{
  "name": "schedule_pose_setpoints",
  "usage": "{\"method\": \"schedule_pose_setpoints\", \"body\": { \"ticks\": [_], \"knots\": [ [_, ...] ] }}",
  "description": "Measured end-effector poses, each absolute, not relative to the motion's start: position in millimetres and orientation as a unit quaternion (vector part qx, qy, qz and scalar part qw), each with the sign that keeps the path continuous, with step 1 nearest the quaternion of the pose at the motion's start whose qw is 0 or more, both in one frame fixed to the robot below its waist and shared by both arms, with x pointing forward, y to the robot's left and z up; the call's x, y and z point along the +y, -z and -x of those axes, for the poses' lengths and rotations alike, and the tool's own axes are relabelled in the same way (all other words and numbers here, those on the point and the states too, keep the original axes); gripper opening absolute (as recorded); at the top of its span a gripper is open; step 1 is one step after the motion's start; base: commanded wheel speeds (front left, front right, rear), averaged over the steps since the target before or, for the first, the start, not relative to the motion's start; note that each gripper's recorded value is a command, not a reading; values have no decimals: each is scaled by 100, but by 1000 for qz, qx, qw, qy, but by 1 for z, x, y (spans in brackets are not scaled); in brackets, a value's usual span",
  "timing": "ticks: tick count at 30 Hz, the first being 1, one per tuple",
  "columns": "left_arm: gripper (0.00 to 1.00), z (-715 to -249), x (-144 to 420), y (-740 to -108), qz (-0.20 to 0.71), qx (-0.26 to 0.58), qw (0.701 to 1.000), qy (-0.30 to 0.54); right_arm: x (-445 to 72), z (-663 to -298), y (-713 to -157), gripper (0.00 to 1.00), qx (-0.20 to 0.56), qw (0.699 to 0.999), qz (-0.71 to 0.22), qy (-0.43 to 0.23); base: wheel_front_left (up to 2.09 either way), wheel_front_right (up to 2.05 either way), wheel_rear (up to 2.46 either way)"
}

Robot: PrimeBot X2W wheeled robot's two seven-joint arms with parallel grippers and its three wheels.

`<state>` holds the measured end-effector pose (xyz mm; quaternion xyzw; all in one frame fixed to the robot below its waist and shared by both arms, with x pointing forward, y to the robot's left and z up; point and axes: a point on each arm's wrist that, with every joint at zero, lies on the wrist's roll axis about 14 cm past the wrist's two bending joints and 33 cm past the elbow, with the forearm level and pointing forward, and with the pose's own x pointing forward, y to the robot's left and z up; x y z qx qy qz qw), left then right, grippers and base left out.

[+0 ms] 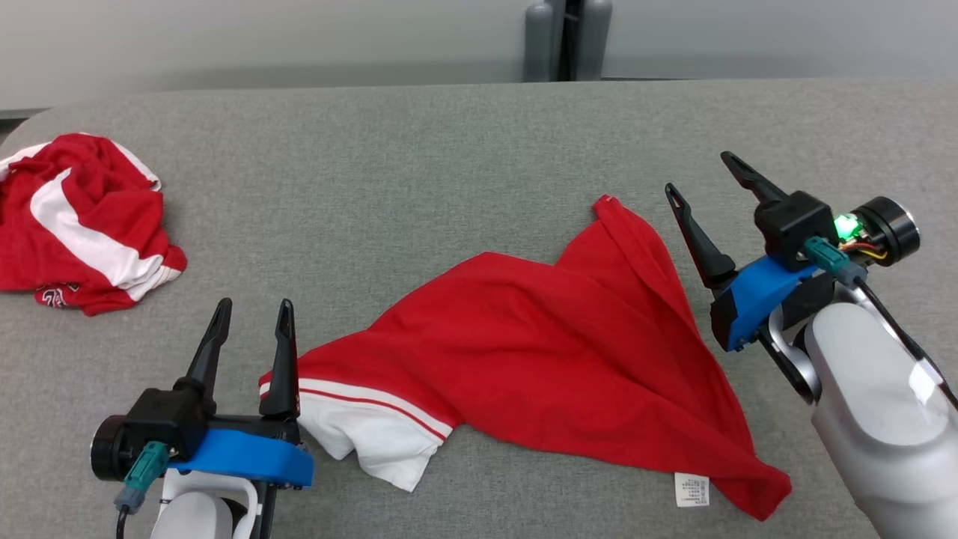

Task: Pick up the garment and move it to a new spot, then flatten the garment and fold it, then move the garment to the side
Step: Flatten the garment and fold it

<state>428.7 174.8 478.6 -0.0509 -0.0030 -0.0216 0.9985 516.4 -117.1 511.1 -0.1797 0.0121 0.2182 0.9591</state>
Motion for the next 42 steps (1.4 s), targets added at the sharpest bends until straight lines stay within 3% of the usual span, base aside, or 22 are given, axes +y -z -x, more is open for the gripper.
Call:
{"method": "schedule_pose_setpoints", "body": {
  "ticks": [17, 18, 19, 20, 26, 36, 42],
  "knots": [
    [100, -431, 203, -461, 55, 20, 998, -24, -99, -546, -383, 100, 241, 914, 212, -247, 0, 0, 0],
    [100, -431, 204, -460, 54, 22, 998, -25, -100, -545, -379, 41, 253, 913, 206, -245, 0, 0, 0],
    [100, -431, 204, -459, 54, 23, 998, -27, -99, -545, -377, 10, 260, 913, 200, -244, 0, 0, 0],
    [100, -431, 204, -459, 55, 23, 998, -28, -97, -546, -377, 0, 260, 913, 198, -245, 0, 0, 0],
    [100, -434, 203, -459, 57, 22, 998, -26, -102, -557, -392, 0, 222, 928, 182, -239, 0, 0, 0],
    [100, -439, 193, -468, 56, 9, 998, -11, -135, -597, -484, 0, 68, 967, 160, -185, 0, 0, 0],
    [100, -438, 193, -469, 56, 7, 998, -10, -157, -611, -507, 0, 42, 976, 155, -148, 0, 0, 0]
  ]
}}
